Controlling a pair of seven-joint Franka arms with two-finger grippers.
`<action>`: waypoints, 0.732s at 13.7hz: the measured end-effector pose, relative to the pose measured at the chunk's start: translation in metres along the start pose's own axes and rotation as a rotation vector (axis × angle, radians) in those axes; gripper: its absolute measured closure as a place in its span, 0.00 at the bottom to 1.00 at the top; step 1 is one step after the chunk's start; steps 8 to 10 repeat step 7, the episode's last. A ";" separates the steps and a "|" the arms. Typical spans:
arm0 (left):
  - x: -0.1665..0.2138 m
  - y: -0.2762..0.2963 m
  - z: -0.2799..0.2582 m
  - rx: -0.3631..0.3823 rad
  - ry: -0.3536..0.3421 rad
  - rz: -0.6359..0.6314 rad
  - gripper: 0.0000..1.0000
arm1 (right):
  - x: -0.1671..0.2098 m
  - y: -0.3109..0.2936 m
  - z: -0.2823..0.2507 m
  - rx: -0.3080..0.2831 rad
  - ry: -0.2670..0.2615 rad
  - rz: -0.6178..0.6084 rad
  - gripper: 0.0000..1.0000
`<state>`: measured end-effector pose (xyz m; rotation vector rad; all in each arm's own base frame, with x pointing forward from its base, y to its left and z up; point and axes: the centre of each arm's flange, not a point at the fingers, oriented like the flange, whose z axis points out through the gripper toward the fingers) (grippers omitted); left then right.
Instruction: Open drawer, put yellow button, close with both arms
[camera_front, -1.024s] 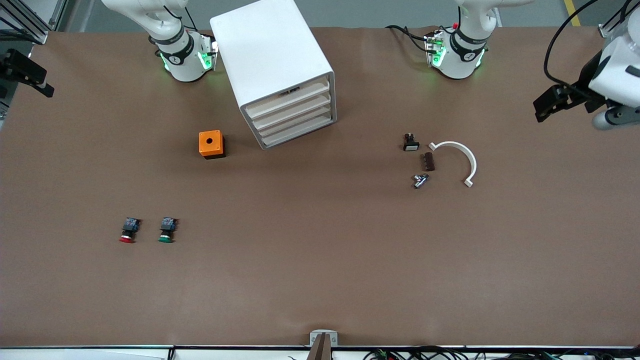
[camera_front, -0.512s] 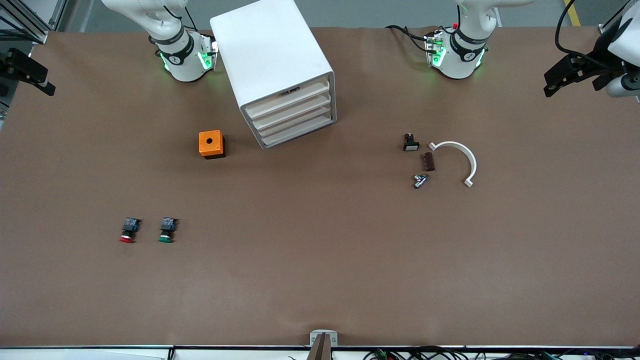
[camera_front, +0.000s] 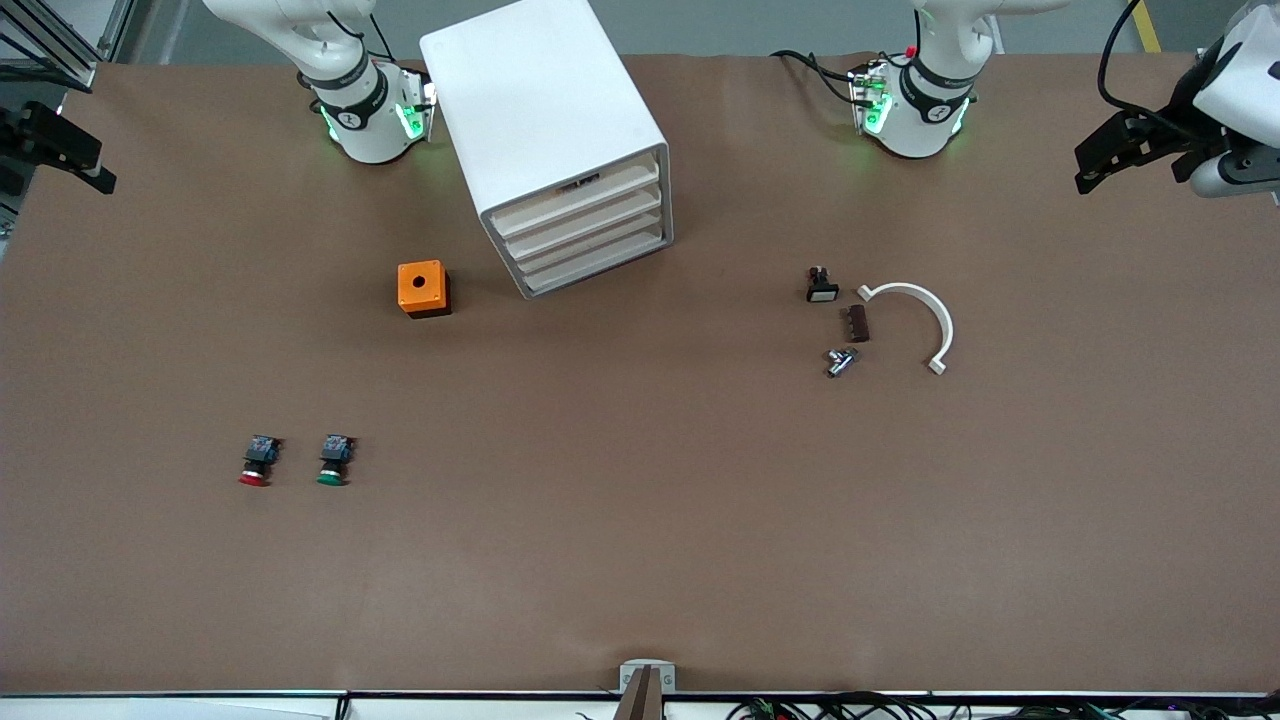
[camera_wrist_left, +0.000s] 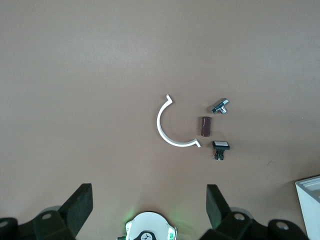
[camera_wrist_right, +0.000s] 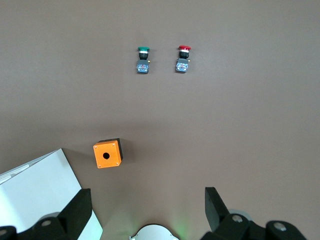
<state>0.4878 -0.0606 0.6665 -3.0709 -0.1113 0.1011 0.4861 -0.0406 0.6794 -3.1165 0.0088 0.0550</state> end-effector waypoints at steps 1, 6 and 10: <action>0.000 0.000 0.000 0.000 -0.001 0.000 0.00 | 0.000 0.000 0.000 0.000 0.000 0.001 0.00; 0.005 0.004 0.006 0.001 -0.012 0.006 0.00 | 0.000 0.001 0.000 0.007 -0.002 0.004 0.00; 0.006 0.006 0.008 0.002 -0.016 0.010 0.00 | 0.000 0.001 0.000 0.008 -0.003 0.006 0.00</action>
